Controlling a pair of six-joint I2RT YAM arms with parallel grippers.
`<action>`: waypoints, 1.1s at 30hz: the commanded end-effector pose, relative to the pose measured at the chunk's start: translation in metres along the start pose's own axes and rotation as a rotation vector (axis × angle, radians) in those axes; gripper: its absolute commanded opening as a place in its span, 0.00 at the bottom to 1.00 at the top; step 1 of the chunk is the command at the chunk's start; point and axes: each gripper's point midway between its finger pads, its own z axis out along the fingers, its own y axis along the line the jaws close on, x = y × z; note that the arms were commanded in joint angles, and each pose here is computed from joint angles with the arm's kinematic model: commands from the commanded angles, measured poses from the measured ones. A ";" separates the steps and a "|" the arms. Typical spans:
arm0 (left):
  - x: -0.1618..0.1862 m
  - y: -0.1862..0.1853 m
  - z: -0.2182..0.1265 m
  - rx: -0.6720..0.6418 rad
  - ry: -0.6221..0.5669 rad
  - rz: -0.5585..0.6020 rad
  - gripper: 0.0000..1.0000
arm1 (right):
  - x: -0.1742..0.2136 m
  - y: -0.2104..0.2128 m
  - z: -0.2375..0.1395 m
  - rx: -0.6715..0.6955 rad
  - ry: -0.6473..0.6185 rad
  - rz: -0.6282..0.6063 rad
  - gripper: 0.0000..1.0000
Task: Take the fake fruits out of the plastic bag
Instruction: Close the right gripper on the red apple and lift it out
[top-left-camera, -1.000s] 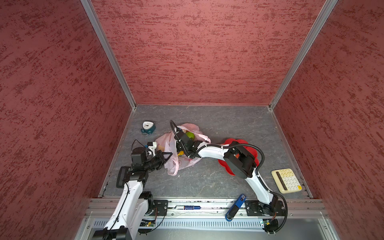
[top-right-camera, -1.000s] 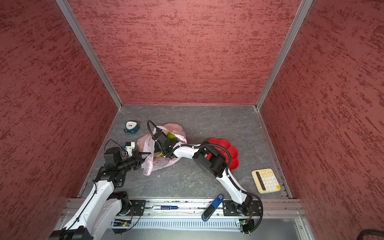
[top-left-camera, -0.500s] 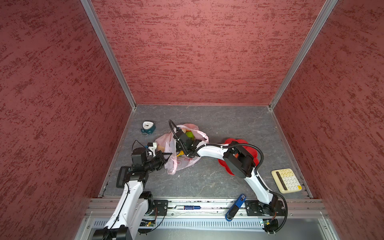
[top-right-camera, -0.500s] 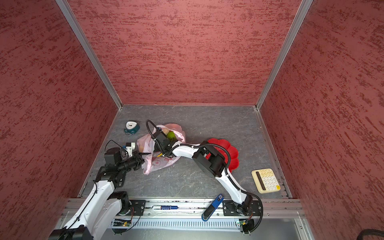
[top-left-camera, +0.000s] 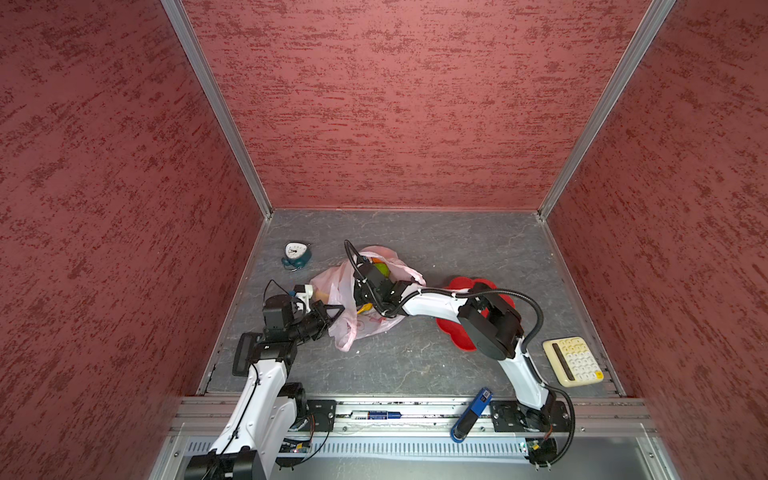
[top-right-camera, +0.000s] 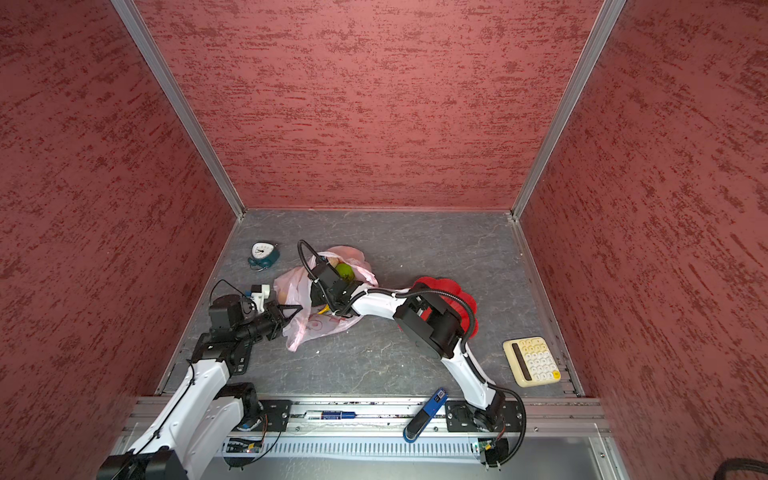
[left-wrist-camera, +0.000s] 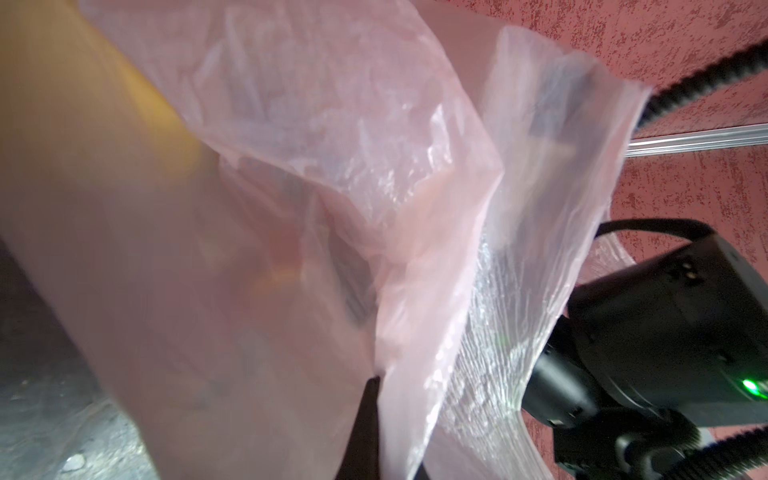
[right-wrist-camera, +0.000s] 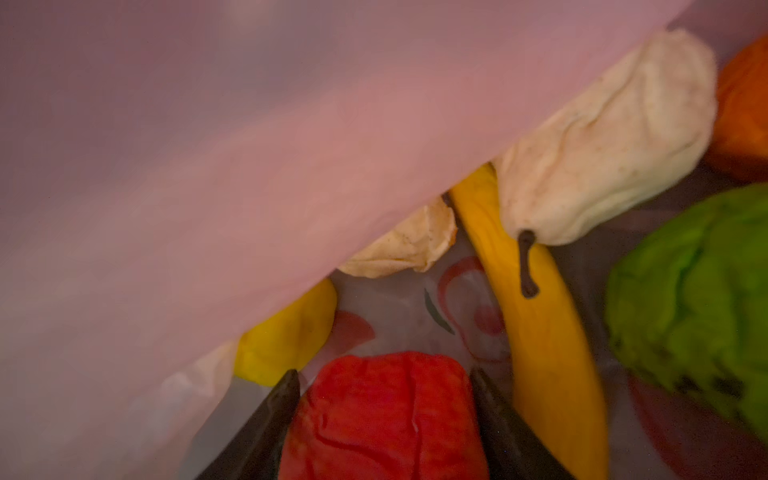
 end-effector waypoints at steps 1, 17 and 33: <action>-0.016 -0.008 -0.001 0.008 -0.054 0.025 0.04 | -0.046 0.034 -0.044 -0.115 -0.114 -0.027 0.18; -0.050 -0.038 0.002 0.067 -0.128 0.079 0.05 | -0.017 0.032 -0.129 -0.189 -0.037 -0.001 0.15; -0.045 -0.028 0.007 0.064 -0.114 0.061 0.05 | -0.125 0.056 -0.286 -0.167 -0.389 -0.126 0.14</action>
